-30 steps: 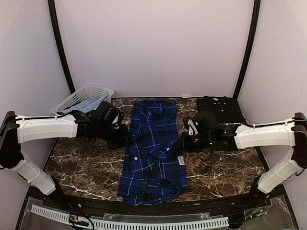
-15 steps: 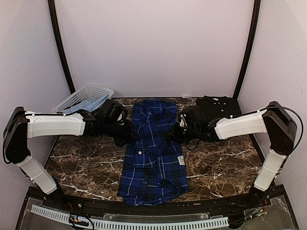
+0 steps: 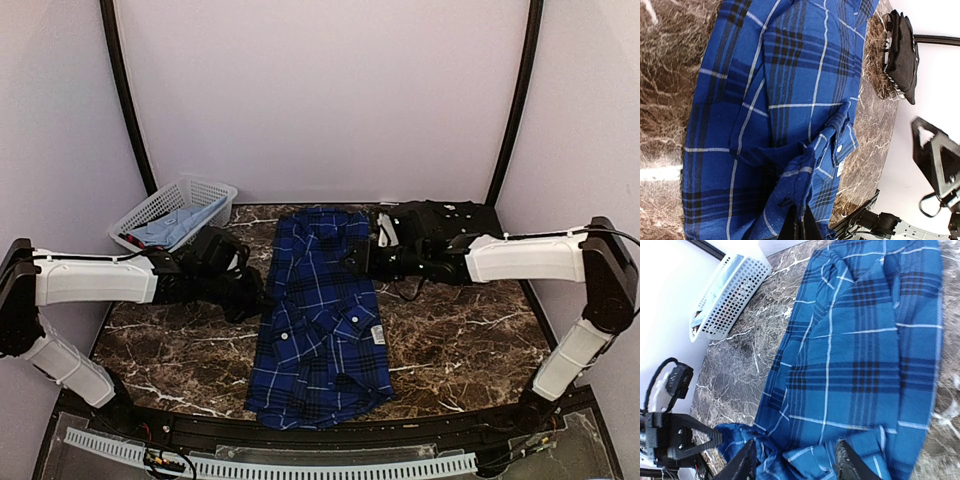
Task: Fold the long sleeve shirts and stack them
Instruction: Adjust the 2/3-rectangle-folded shirt at the center of the board.
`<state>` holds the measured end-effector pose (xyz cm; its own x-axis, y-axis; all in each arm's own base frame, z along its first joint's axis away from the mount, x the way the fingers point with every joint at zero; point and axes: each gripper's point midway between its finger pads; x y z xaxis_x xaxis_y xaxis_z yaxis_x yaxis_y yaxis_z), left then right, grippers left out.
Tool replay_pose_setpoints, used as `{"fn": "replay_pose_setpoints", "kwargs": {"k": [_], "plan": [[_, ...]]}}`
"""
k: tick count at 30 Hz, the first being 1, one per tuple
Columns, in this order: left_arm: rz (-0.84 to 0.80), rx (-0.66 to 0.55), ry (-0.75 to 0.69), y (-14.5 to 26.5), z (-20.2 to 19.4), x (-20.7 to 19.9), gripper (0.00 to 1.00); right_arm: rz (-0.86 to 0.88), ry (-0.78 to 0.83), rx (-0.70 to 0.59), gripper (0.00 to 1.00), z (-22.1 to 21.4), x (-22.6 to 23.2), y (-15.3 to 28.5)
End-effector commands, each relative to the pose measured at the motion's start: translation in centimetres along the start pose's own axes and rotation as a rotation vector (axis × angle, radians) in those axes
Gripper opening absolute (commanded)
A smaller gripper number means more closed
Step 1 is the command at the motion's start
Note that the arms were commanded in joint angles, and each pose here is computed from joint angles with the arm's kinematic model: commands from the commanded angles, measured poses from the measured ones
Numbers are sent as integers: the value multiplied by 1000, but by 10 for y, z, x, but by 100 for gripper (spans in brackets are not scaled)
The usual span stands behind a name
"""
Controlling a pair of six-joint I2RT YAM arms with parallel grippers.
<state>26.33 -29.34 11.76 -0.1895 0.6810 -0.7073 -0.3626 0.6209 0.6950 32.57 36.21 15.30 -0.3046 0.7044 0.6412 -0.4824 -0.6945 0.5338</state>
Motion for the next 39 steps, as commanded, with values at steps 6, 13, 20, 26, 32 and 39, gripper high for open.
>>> {"fn": "replay_pose_setpoints", "kwargs": {"k": [6, 13, 20, 26, 32, 39], "plan": [[-44, 4, -6, 7, -9, -6, 0, -151, 179, 92, 36, -64, -25, 50], [-47, 6, -9, 5, -10, -8, 0, -328, 336, 227, 43, -138, -49, 43], [-40, 3, -15, 5, -8, -10, 0, -411, 392, 251, 45, -159, -59, 26], [-34, 2, -17, 5, -8, -9, 0, -499, 441, 234, 46, -163, -67, 13], [-32, 0, -19, 7, -8, -9, 0, -547, 460, 181, 45, -153, -60, 12], [-33, -3, -24, 8, -7, -10, 0, -582, 473, 173, 39, -150, -62, 6]]}}
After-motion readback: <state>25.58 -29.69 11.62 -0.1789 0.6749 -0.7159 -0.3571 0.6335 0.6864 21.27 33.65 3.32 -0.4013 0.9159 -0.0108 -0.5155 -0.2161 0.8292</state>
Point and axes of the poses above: each gripper's point midway between its finger pads, its own y axis back along the fingers, its own x axis along the line the jaws close on, z = x × y, and after that the axes turned 2 degrees about -y, right-handed
